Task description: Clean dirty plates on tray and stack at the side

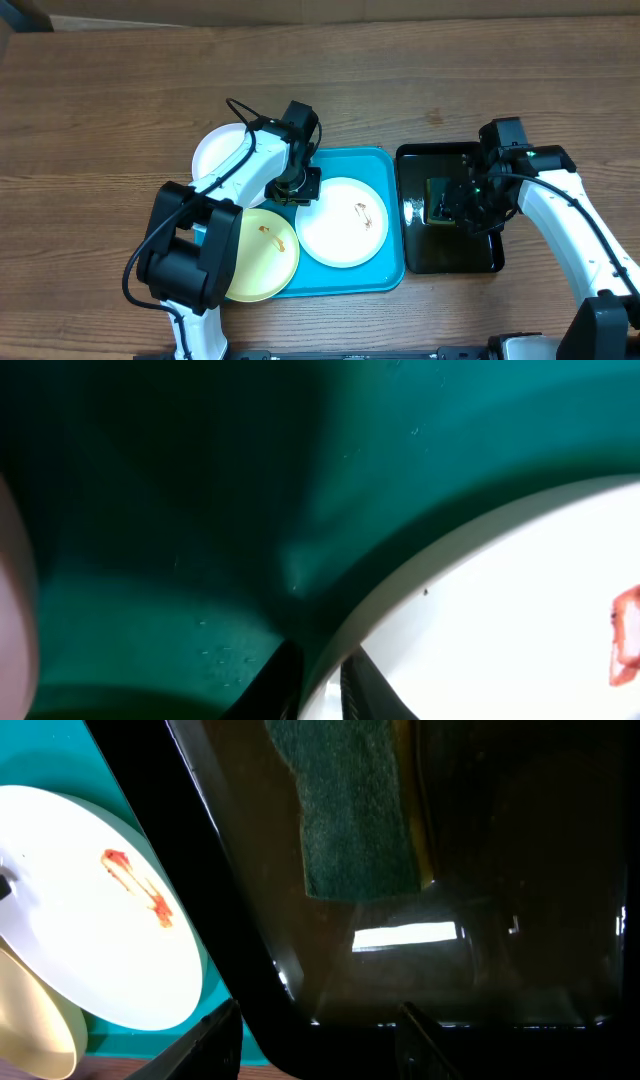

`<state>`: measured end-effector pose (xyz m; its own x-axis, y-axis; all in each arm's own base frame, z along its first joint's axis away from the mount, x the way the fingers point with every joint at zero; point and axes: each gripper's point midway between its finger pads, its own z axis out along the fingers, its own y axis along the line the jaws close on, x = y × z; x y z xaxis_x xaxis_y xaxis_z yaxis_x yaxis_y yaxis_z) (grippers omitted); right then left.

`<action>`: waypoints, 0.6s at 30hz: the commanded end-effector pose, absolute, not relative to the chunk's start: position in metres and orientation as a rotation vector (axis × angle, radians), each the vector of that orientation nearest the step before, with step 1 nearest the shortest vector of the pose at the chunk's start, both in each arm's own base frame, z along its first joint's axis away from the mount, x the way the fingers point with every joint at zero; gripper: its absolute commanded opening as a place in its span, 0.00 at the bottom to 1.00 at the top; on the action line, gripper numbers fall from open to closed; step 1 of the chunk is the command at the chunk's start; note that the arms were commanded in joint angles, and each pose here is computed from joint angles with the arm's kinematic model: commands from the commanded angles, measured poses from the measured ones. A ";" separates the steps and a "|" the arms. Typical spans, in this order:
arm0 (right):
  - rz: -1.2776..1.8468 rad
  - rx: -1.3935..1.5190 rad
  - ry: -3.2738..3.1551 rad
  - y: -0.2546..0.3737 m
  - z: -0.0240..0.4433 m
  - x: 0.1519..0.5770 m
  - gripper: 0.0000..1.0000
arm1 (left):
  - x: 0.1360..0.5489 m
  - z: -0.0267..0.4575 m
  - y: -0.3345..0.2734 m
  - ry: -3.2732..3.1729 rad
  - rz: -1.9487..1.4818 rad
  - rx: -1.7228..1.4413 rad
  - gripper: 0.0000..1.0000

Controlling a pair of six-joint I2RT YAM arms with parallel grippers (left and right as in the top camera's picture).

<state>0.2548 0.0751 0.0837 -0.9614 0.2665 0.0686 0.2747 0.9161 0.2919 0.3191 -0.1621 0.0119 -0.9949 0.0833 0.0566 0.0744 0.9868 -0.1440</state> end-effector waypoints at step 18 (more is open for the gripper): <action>-0.299 -0.435 -3.207 0.054 0.083 0.279 0.52 | 0.349 0.004 -0.153 -3.200 0.064 -0.255 0.43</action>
<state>0.2709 0.0643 0.0812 -0.9619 0.2729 -0.0159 0.2606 0.9330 0.2480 0.3460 -0.1624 0.0098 -0.9906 0.1200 -0.0655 0.1264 0.9865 -0.1041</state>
